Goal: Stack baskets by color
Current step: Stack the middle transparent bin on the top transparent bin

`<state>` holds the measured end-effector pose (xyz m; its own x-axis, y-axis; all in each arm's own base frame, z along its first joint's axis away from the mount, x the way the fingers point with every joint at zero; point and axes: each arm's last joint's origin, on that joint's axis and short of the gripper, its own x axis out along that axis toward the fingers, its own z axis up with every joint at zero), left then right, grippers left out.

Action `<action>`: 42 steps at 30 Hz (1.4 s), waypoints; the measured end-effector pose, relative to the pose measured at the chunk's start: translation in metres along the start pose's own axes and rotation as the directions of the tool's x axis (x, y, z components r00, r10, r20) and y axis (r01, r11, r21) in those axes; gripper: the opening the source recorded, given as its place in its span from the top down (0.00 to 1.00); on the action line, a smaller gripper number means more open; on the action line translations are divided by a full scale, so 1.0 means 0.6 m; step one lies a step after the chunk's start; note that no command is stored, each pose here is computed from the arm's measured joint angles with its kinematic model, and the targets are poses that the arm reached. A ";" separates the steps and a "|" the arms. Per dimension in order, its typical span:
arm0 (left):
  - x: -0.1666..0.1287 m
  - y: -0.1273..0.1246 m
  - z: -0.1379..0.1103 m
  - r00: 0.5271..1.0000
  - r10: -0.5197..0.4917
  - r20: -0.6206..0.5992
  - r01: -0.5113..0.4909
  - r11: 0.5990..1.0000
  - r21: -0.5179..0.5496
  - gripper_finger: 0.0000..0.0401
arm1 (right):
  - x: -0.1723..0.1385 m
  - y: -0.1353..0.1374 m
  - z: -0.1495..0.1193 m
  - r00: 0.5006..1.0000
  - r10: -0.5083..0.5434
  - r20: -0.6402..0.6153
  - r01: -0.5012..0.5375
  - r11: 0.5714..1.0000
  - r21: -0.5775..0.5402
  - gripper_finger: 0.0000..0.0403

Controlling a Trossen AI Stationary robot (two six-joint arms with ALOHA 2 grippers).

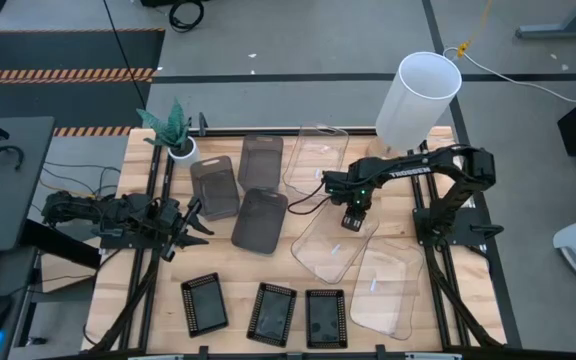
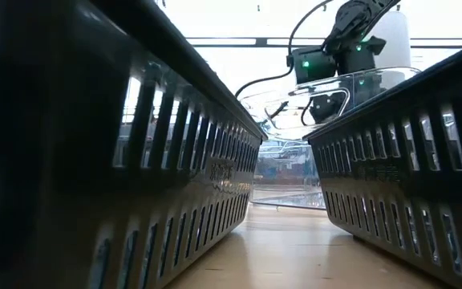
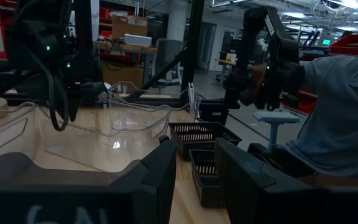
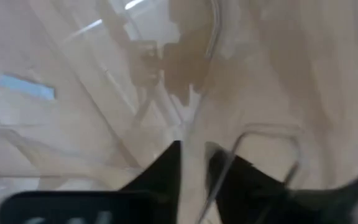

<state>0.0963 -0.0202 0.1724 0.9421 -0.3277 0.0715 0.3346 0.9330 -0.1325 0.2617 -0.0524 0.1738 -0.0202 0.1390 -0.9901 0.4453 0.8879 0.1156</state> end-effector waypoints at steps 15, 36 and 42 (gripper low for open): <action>0.000 0.000 0.000 1.000 0.000 0.000 0.000 1.000 0.000 0.71 | -0.011 -0.006 0.002 0.999 0.010 0.039 -0.011 0.999 0.036 0.98; 0.000 0.000 0.000 1.000 0.000 0.001 0.000 1.000 0.000 0.71 | -0.258 0.001 0.014 0.946 0.006 0.325 0.030 0.994 -0.103 0.99; 0.000 0.000 0.000 1.000 0.000 0.000 0.000 1.000 0.000 0.71 | -0.341 -0.025 0.008 0.894 -0.041 0.446 0.089 0.992 -0.089 0.99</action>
<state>0.0963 -0.0202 0.1724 0.9421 -0.3276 0.0714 0.3345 0.9330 -0.1325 0.2636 -0.0965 0.3745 0.3634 -0.1075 -0.9254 0.3604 0.9322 0.0332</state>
